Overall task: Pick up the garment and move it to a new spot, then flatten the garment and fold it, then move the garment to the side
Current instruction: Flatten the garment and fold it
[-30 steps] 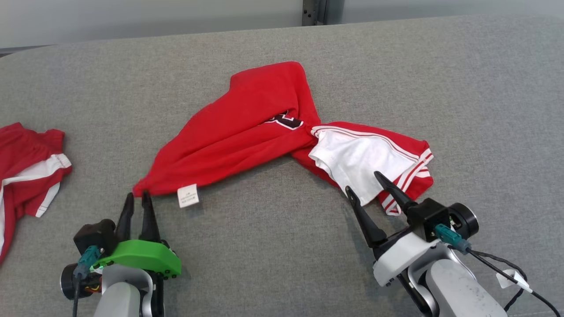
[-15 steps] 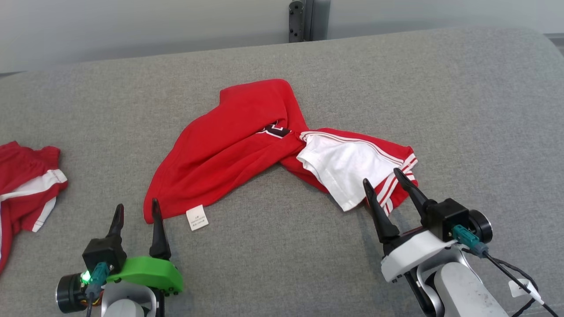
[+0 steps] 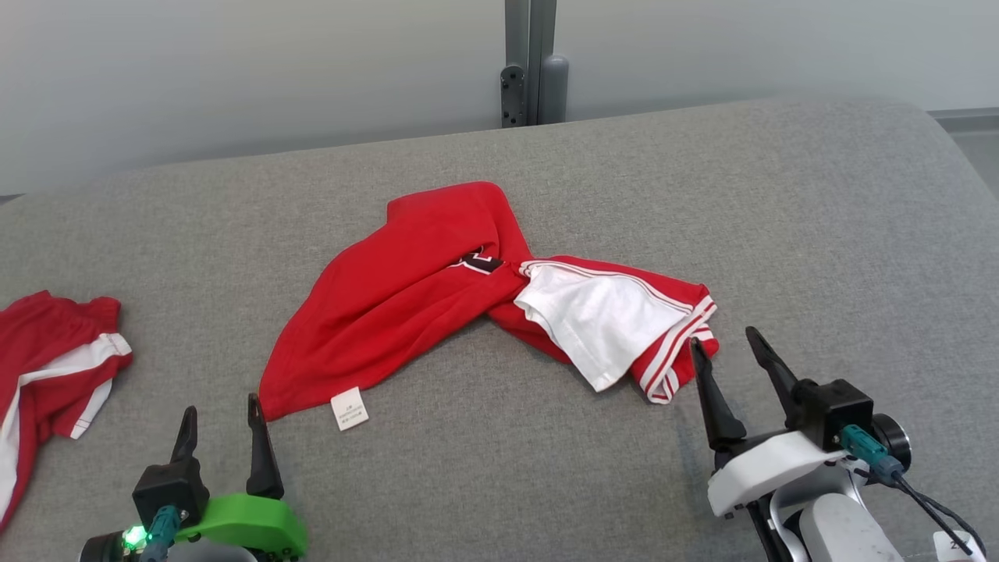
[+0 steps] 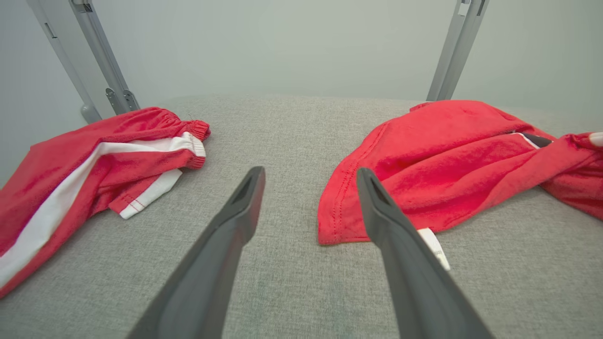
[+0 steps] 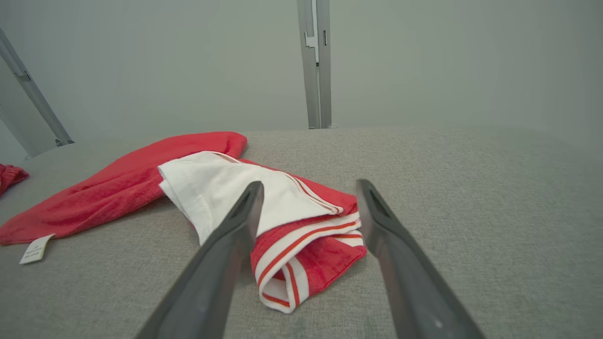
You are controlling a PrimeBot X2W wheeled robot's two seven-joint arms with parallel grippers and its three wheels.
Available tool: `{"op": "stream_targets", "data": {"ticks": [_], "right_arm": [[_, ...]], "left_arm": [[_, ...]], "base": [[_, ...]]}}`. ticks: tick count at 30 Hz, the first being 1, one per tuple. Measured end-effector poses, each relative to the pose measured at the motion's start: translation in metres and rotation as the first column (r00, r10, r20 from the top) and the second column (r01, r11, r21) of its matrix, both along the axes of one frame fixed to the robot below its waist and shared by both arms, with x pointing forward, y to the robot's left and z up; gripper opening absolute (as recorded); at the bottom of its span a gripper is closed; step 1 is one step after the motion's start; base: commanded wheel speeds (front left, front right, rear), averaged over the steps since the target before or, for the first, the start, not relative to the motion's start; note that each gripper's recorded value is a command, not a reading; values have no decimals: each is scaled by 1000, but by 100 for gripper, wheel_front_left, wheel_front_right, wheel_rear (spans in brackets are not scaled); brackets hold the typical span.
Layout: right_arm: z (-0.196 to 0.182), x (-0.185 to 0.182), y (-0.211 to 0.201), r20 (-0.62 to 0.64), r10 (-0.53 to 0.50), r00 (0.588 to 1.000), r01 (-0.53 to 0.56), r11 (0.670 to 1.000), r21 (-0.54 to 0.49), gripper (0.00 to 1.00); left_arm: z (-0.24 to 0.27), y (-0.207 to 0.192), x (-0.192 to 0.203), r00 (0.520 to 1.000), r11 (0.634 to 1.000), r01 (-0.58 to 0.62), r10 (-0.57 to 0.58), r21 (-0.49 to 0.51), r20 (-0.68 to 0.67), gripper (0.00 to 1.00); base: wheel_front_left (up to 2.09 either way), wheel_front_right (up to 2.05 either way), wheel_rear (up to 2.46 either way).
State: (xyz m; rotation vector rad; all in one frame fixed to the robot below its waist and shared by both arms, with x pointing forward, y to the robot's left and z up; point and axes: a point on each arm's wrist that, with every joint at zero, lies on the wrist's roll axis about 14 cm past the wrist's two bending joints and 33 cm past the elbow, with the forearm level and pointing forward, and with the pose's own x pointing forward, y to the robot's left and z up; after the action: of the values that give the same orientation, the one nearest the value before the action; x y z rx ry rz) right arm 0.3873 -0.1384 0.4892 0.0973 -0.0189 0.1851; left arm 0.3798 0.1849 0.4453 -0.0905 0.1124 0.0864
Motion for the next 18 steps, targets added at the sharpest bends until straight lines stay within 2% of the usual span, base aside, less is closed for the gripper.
{"op": "stream_targets", "data": {"ticks": [10,18], "right_arm": [[1,-4,-9,0,-33,999,33,999,25,100],[-30,-14,45,-107,123,987,-113,989,97,100]], "left_arm": [[1,24,-14,998,997,-70,70,12,3,100],[-7,21,-17,998,998,-59,59,-2,-23,100]], "base": [[0,0,0],[0,0,0]]}}
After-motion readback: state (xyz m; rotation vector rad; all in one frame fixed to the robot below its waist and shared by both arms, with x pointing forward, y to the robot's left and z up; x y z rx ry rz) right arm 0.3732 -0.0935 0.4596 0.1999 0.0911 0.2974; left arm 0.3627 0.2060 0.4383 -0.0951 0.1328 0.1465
